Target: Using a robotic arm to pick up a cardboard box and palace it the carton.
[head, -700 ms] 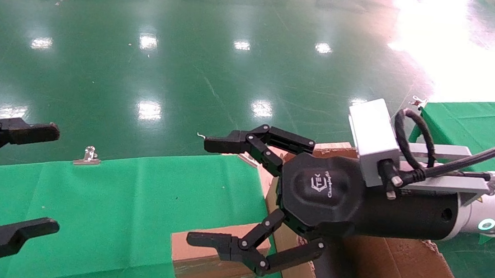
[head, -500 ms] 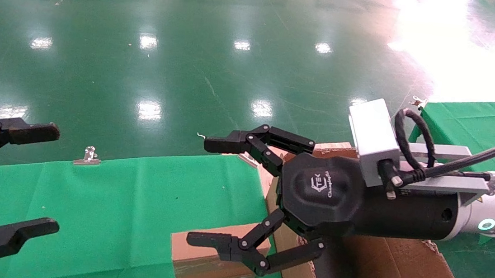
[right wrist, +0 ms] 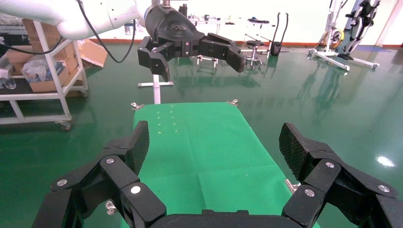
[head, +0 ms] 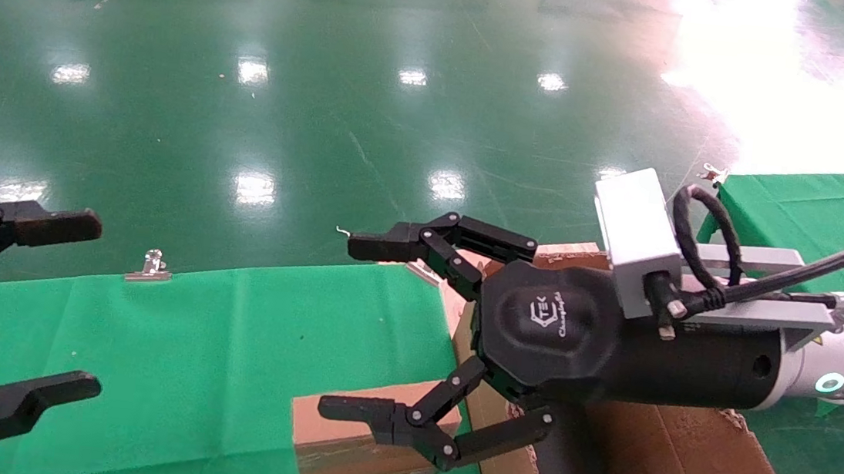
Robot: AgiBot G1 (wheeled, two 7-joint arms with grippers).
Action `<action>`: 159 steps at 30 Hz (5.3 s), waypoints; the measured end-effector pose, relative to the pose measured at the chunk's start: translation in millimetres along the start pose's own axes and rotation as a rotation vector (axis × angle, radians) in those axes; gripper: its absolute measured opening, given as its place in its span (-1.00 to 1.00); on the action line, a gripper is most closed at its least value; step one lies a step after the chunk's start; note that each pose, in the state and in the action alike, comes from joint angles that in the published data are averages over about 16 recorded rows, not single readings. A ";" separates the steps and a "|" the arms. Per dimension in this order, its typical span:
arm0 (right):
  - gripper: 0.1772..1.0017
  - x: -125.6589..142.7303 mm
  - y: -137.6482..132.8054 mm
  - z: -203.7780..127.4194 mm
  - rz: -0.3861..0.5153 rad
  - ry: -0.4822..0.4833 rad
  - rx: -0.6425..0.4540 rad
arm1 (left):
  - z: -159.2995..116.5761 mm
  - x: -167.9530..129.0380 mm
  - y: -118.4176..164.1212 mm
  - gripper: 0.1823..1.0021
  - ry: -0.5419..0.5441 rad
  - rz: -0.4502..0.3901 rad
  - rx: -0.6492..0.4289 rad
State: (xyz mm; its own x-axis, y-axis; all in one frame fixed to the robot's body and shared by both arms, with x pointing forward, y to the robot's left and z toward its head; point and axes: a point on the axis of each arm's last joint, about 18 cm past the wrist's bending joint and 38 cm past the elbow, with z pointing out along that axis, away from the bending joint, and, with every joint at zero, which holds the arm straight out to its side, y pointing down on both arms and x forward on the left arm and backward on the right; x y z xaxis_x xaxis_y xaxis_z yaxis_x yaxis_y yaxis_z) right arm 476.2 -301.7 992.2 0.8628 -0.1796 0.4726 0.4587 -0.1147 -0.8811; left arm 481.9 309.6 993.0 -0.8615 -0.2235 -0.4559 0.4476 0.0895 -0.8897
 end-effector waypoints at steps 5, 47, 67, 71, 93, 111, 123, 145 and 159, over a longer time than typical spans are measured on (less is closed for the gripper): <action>1.00 0.0 0.0 0.0 0.000 0.000 0.000 | 0.0 0.0 0.0 0.98 0.000 0.000 0.000; 1.00 64.6 85.4 53.1 -0.112 -0.239 -0.782 | 0.0 0.0 0.0 -0.61 0.000 0.000 0.000; 1.00 88.5 101.9 84.9 -0.212 -0.369 -0.940 | 0.0 0.0 0.0 -0.97 0.000 0.000 0.000; 1.00 89.5 105.1 87.9 -0.223 -0.389 -0.960 | 0.0 0.0 0.0 -0.98 0.000 0.000 0.000; 0.81 90.0 106.7 91.2 -0.235 -0.408 -0.970 | -0.1 -0.1 0.0 -0.58 -0.001 0.000 0.000; -0.02 89.5 105.9 91.5 -0.230 -0.406 -0.964 | -0.1 -0.1 0.0 0.36 -0.001 0.000 0.000; -0.44 113.2 55.8 79.5 -0.270 -0.310 -0.920 | -0.1 -0.1 0.0 0.84 -0.001 0.000 0.000; -0.51 149.3 -97.7 -40.5 -0.398 0.052 -0.984 | -0.1 -0.1 0.0 1.00 -0.001 0.000 0.000; -0.57 96.7 -74.4 -173.8 -0.184 0.247 -1.124 | -0.1 -0.1 0.0 1.00 -0.001 0.000 0.000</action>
State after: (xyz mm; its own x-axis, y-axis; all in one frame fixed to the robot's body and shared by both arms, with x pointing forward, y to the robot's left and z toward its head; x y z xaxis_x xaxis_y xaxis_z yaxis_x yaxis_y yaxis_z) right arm 488.5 -480.3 1106.3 0.6812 -0.2412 0.6913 0.0195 -0.9379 -0.3464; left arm 482.0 309.7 993.0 -0.8615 -0.2240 -0.4557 0.4474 0.0893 -0.8898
